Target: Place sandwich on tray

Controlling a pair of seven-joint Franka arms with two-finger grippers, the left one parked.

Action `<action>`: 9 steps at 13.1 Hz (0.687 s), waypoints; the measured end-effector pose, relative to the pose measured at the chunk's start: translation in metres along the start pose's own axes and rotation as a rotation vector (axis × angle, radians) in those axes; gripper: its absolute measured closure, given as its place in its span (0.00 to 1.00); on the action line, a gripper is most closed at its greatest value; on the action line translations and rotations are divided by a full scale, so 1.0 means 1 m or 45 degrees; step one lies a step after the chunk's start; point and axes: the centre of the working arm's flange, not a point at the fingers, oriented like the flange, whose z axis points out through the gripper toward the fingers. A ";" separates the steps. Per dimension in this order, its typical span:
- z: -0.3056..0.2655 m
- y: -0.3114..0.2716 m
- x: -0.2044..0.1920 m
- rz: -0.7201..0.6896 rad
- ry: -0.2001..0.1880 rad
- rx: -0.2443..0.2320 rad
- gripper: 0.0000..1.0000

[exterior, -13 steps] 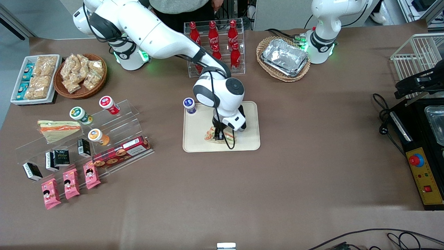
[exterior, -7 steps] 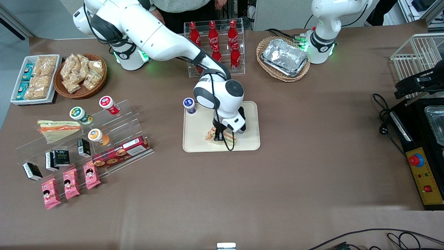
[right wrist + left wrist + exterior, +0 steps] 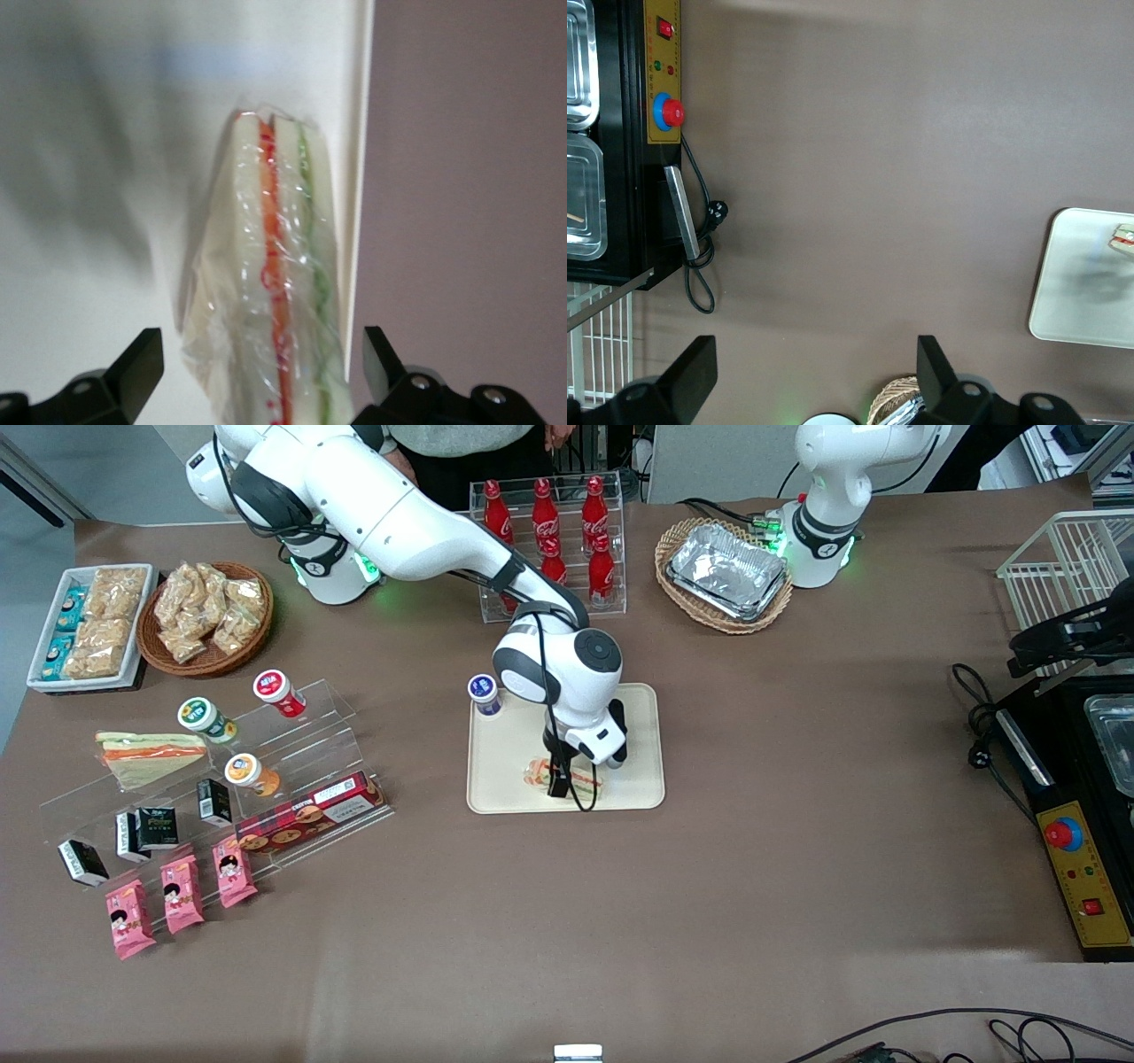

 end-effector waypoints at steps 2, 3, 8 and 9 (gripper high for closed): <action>-0.017 0.014 -0.008 0.042 0.024 -0.021 0.00; -0.030 0.027 -0.017 0.089 0.048 -0.020 0.00; -0.127 0.097 -0.109 0.385 0.141 0.070 0.00; -0.144 0.107 -0.130 0.440 0.151 0.092 0.00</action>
